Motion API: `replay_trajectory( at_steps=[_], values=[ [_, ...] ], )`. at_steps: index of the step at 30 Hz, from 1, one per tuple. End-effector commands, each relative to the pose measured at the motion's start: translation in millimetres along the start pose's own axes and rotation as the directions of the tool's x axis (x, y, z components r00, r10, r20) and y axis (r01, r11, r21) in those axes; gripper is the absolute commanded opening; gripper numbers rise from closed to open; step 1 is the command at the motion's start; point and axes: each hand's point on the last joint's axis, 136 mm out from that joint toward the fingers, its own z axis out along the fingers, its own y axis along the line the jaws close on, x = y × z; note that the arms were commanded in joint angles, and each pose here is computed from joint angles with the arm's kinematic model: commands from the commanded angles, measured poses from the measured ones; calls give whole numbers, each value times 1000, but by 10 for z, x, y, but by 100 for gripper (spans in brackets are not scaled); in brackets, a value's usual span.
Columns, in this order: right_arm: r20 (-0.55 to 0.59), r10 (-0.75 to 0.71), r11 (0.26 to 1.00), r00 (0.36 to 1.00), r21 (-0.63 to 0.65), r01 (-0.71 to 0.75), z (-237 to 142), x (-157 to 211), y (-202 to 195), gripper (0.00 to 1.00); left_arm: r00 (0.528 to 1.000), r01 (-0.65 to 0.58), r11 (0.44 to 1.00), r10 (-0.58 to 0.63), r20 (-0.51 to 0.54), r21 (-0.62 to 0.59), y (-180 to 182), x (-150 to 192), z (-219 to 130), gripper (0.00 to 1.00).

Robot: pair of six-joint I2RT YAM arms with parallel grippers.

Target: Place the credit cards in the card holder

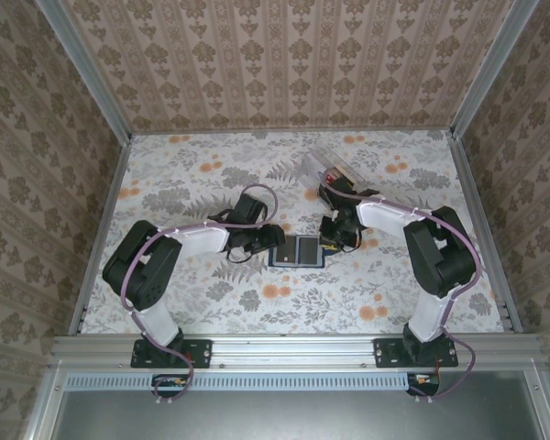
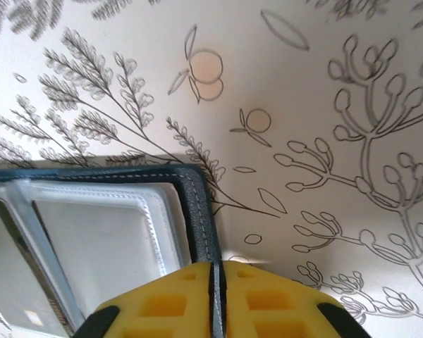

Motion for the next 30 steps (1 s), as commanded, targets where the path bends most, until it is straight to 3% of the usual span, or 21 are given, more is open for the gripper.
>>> replay_trajectory(
  at_steps=[1,6,11,15,22,30],
  values=[
    [92,-58,998,994,-1,58,-410,-173,88,20,1000,18,1000,-18,6,-7,39,1,-9,51],
    [208,-108,994,972,25,105,-855,-439,89,29,1000,5,1000,-5,18,-7,21,-23,-45,51],
    [308,-81,997,948,43,71,-1233,-978,-104,41,999,-23,1000,23,46,0,-37,-82,-126,53],
    [361,-19,999,932,-20,28,-1407,-1455,-202,47,996,-45,999,44,76,2,-81,-141,-198,55],
    [343,53,990,938,-138,-5,-1302,-2101,-254,54,990,-75,997,75,119,-1,-162,-257,-306,57],
    [254,112,961,961,-275,-39,-1006,-2308,-210,55,988,-82,997,83,127,-10,-159,-290,-345,58]
  ],
)
